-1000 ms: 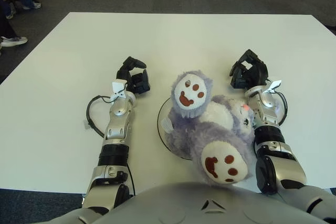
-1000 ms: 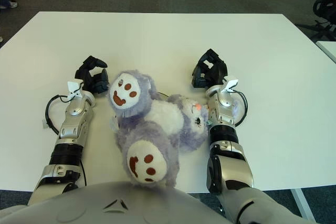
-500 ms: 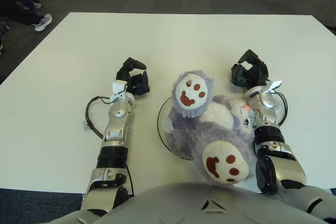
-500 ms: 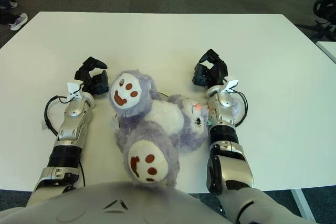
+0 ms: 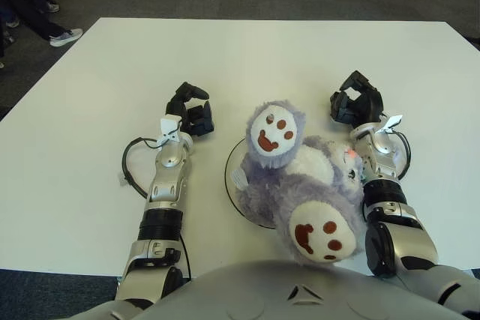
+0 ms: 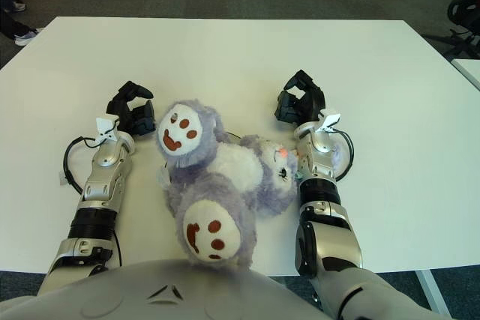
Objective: Put the doll into the plate.
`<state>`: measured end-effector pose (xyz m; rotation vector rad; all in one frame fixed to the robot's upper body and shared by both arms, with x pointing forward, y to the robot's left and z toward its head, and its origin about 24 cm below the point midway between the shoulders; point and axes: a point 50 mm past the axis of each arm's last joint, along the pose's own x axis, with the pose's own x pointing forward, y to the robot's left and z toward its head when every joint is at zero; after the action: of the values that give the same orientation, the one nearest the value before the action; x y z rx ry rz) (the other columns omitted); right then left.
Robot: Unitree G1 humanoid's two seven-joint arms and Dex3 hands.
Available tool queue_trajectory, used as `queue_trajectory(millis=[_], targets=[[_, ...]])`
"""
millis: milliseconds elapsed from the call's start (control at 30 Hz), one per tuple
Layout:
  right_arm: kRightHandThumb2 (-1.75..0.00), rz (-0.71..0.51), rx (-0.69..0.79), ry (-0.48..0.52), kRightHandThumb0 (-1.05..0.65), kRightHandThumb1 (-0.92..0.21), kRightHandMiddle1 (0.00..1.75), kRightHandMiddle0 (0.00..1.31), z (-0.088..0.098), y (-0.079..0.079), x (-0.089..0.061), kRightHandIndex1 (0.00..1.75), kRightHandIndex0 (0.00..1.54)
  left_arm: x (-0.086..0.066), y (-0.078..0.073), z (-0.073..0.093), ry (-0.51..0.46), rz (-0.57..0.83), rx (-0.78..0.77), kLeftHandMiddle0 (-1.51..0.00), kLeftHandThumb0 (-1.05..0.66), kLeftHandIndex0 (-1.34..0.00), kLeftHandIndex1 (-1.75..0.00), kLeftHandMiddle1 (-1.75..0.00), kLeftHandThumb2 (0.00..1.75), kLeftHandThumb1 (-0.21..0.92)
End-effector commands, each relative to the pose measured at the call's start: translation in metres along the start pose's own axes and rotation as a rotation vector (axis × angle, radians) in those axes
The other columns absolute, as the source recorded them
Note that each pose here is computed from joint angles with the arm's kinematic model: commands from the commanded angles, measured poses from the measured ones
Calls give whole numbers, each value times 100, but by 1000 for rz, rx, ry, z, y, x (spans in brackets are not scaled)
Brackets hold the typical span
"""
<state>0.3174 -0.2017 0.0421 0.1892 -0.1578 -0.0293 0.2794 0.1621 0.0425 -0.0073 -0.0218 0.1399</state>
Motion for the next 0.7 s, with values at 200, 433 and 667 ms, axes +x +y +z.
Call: queue_trajectory(millis=[200, 433, 667], targets=[[-145, -20, 18, 79, -53, -21, 175, 70, -20, -1, -12, 175, 130, -11, 3, -25, 122, 28, 9, -124, -48, -60, -175, -175, 129, 33], [-145, -17, 15, 81, -53, -21, 175, 70, -20, -2, -12, 175, 130, -11, 2, -25, 125, 32, 10, -123, -47, -60, -175, -175, 129, 33], [-145, -16, 15, 86, -53, -21, 175, 70, -20, -3, -12, 175, 130, -12, 1, -25, 120, 27, 9, -124, -47, -58, -175, -175, 127, 35]])
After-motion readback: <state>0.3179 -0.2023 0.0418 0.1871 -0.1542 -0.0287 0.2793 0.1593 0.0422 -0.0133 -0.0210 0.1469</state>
